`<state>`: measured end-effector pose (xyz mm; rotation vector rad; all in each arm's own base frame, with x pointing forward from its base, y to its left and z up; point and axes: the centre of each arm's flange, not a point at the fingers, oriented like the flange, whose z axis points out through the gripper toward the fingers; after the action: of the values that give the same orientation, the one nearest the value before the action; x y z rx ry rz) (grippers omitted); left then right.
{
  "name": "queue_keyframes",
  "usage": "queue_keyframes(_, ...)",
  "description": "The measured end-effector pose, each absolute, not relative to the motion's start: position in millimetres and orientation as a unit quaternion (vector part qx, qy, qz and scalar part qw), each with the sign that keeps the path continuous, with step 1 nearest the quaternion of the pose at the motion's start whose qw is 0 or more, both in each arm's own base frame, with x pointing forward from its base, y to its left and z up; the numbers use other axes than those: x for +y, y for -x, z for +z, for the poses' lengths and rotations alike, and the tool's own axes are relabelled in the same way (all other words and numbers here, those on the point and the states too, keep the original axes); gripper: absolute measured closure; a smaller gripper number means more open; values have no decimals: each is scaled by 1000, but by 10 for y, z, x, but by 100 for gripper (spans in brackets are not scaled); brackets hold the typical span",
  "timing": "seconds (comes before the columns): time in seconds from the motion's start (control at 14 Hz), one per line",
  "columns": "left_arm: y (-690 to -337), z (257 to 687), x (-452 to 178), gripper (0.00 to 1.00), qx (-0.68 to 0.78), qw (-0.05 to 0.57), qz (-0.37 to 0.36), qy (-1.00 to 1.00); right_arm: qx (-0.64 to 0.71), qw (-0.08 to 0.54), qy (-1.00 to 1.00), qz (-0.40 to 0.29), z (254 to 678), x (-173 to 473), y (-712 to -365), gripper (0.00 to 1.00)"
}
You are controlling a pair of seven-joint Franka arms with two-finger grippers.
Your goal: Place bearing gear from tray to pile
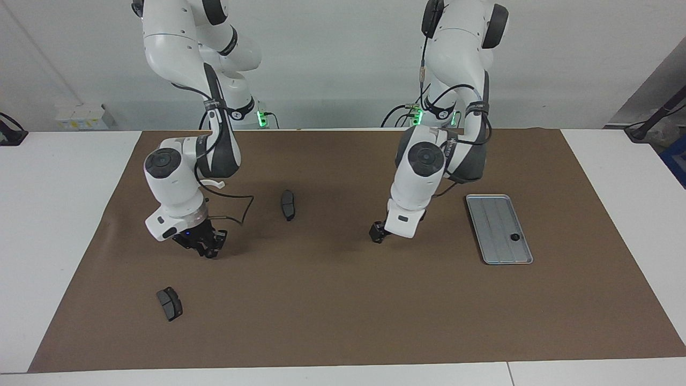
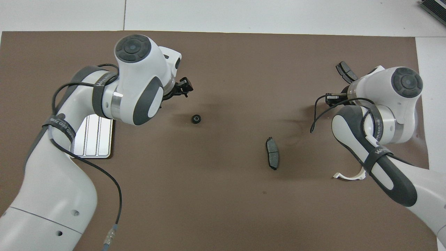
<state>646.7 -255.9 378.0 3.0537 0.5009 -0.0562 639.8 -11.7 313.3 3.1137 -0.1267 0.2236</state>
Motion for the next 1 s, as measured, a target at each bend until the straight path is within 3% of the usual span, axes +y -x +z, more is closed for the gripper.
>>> queue_keyframes(0.57,-6827,3703,-377,0,16,28,-50,-998,-50,10,-998,25,3022,-222,-6310,66)
queue_keyframes(0.85,-6771,3493,165,2,-28,33,-69,-997,-64,12,-998,-9,3114,-393,-6192,66)
queue_keyframes(1.0,-6709,3345,240,5,-41,20,-85,-995,-63,12,-998,-9,3128,-446,-6180,49)
